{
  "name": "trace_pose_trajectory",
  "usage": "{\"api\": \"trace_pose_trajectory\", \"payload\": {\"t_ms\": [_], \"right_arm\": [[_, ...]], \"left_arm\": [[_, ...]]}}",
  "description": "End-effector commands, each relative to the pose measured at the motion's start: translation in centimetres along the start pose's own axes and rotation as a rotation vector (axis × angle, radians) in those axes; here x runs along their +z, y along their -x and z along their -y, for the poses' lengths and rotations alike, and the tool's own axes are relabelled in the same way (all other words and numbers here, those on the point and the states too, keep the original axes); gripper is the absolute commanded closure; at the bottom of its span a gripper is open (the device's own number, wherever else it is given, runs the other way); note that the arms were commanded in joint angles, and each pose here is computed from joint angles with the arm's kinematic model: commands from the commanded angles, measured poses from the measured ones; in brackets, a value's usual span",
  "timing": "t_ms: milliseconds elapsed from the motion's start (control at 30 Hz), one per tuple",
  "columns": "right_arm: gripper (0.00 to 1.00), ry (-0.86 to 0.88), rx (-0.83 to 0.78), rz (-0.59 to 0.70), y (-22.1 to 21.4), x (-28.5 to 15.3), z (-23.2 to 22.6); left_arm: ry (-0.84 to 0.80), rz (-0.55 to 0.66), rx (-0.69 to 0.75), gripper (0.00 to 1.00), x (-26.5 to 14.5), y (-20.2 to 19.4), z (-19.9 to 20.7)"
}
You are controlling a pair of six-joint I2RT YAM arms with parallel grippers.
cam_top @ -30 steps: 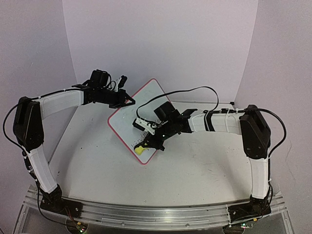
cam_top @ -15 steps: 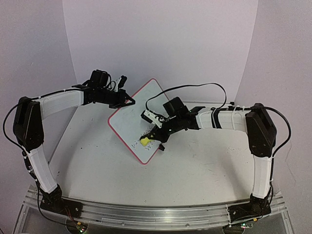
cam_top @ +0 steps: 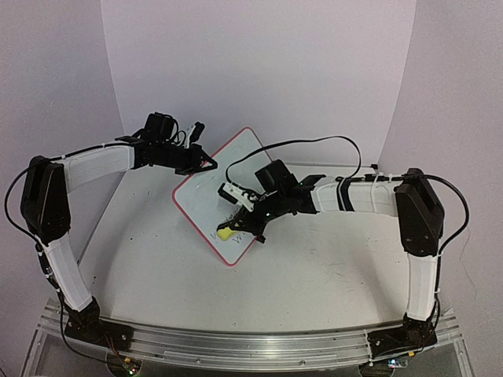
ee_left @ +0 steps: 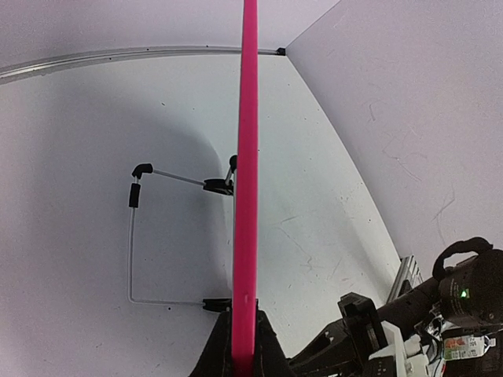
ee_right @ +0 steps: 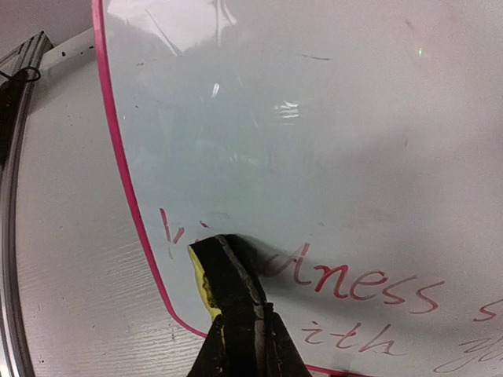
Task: Erase the whiteboard
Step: Erase the whiteboard at the center of the board.
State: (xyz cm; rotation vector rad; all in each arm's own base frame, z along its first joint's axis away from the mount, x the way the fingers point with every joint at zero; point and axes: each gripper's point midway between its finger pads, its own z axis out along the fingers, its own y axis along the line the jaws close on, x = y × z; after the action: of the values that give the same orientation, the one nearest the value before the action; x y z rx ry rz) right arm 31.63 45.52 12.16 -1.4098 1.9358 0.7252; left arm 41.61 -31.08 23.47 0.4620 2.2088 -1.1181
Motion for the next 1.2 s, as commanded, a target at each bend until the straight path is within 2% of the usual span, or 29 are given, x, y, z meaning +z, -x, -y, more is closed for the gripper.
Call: {"api": "trace_pose_trajectory", "payload": {"t_ms": [0, 167, 267, 367, 500, 633, 800, 933, 1167], "right_arm": [[1.00, 0.125, -0.098, 0.128, 4.0, 1.7, -4.9], [1.00, 0.158, -0.095, 0.146, 4.6, 2.0, -6.3], [1.00, 0.105, -0.071, 0.135, 4.5, 2.6, -5.3], [1.00, -0.020, -0.045, 0.115, 4.0, 2.6, -2.4], [1.00, -0.103, 0.055, 0.123, 3.4, 0.6, 2.3], [1.00, -0.217, 0.060, 0.120, 3.1, -1.1, 5.8], [1.00, -0.270, 0.064, 0.128, 3.2, -2.4, 8.4], [1.00, -0.203, 0.039, 0.122, 3.0, -2.0, 7.1], [1.00, 0.024, -0.091, 0.092, 2.0, 0.7, -1.7]], "left_arm": [[-0.031, -0.093, -0.056, 1.00, 0.9, -3.0, 1.3], [-0.033, -0.096, -0.056, 1.00, 0.9, -3.1, 1.4], [-0.030, -0.095, -0.054, 1.00, 0.9, -3.1, 1.4], [-0.028, -0.092, -0.052, 1.00, 0.7, -3.1, 1.4], [-0.028, -0.090, -0.048, 1.00, 0.6, -3.1, 1.5], [-0.032, -0.090, -0.047, 1.00, 0.7, -3.0, 1.6], [-0.033, -0.091, -0.047, 1.00, 0.7, -3.1, 1.6], [-0.031, -0.091, -0.046, 1.00, 0.7, -3.1, 1.6], [-0.030, -0.092, -0.047, 1.00, 0.8, -3.1, 1.5]]}}
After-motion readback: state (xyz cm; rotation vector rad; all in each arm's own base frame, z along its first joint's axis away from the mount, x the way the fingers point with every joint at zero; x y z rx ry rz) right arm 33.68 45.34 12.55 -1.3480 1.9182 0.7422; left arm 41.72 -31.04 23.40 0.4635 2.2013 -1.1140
